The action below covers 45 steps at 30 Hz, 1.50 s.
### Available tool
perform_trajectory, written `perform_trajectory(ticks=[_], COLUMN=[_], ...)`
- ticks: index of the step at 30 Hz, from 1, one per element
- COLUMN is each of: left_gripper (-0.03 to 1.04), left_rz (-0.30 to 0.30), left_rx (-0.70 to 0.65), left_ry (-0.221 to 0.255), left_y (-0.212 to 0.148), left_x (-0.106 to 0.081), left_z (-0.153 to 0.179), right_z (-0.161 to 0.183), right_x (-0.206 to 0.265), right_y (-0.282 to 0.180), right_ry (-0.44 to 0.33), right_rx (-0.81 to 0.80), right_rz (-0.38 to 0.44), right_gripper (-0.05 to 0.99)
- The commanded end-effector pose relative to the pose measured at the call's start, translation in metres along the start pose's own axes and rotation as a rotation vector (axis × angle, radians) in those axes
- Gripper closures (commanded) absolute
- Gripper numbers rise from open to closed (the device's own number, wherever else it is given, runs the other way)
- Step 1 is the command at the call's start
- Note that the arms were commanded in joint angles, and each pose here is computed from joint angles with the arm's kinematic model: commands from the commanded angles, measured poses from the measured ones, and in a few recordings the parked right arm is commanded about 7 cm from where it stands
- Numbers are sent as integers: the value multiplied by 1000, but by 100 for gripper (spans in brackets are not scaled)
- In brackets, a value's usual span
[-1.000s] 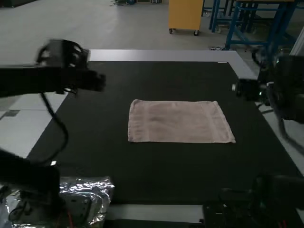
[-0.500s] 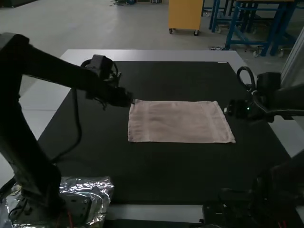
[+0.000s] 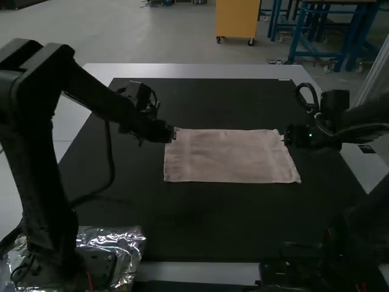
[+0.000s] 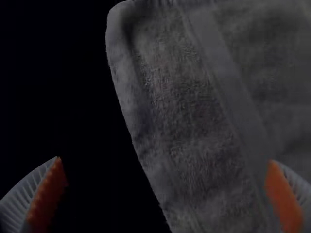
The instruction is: Fold the towel.
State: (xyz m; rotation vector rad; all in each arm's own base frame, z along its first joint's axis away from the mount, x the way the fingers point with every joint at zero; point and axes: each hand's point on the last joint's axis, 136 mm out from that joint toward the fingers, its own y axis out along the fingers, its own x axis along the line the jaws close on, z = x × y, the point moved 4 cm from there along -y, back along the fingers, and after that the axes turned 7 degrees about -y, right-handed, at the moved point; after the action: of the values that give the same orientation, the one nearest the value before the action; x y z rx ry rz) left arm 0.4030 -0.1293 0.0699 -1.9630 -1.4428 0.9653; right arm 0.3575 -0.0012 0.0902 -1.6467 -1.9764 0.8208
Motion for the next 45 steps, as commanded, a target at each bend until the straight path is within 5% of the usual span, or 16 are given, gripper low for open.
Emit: perform_trajectory(ticks=[1,22,45], left_gripper=[5,5,5], left_rz=[11,-90,-141], left_rx=[-33,-71,-35], left_ry=[0,69,68], left_y=[4,32,62], left_x=[-3,14,29], left_z=[-17,-35,-27], right_z=[-4,-28,-26], right_x=[3,-11,-3], right_y=[16,95,136], right_ry=[-12,-18,-55], right_rx=[10,3,27], right_rz=[-30,-53,-81], right_gripper=[2,3,3])
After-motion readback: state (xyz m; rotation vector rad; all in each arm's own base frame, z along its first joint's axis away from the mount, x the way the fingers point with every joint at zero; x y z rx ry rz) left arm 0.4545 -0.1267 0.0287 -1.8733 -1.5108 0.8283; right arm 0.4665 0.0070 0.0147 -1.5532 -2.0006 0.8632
